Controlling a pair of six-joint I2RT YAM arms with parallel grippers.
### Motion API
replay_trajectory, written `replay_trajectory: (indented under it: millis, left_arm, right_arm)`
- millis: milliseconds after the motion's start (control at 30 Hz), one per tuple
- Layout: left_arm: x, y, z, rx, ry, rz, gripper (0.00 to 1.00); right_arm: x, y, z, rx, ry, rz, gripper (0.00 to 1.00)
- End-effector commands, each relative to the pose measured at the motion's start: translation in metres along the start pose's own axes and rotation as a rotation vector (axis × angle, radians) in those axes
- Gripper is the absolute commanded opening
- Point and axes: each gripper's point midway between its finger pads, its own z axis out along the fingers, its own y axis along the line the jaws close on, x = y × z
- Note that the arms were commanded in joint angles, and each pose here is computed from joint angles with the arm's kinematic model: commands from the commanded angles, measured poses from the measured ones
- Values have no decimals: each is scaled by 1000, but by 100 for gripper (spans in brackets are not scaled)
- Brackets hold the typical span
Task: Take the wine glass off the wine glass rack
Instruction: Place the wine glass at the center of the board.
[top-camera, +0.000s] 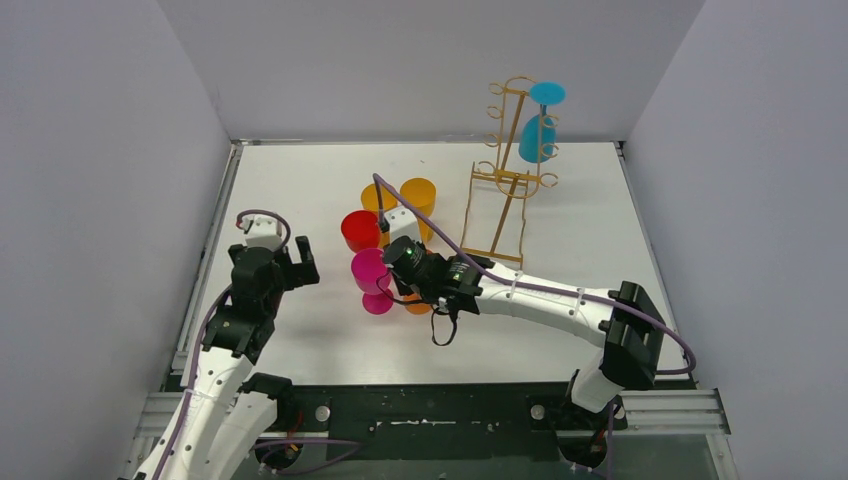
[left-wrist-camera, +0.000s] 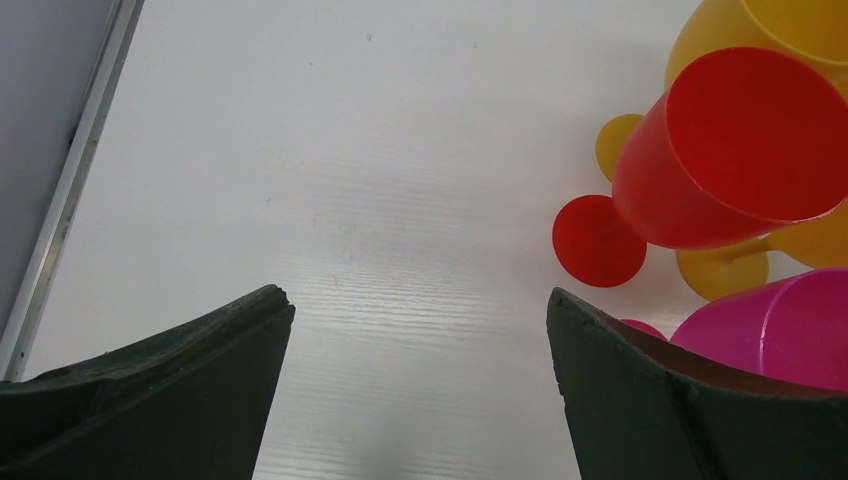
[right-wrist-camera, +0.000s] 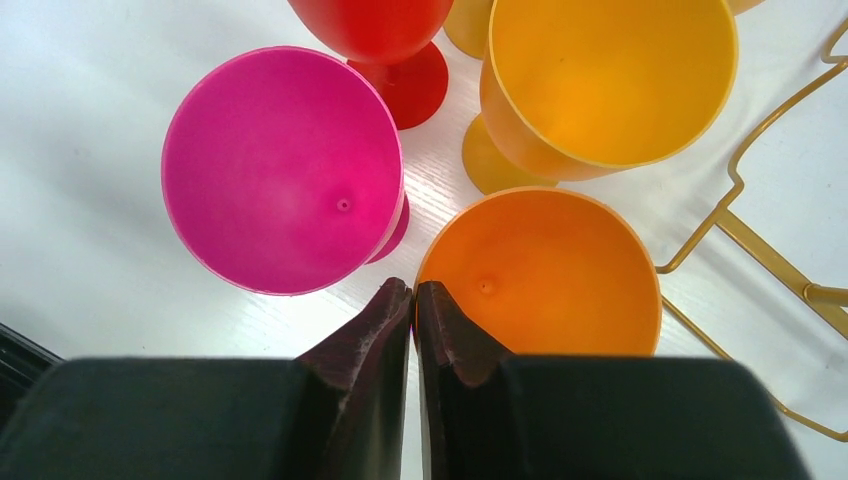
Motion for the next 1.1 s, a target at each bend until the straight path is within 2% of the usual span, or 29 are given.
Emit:
replay_trajectory:
  millis: [0,200,733,1067]
  left_arm:
    - [-11,-8,1,36,-41,-2,97]
    - [-12,-8,1,32,-43,-3,97]
    - [-9,-7,2,30,-35,-3,97]
    - [-9,-9,3,33,-32,-2,97]
  right_arm:
    - [-32,0,-13,3,-93,21,8]
    - [-35,-3,-9,36,-99,4,5]
    - [-33,-5,-1,76,-99,-19,6]
    - [-41,-3,-7,73,-92,-14,19]
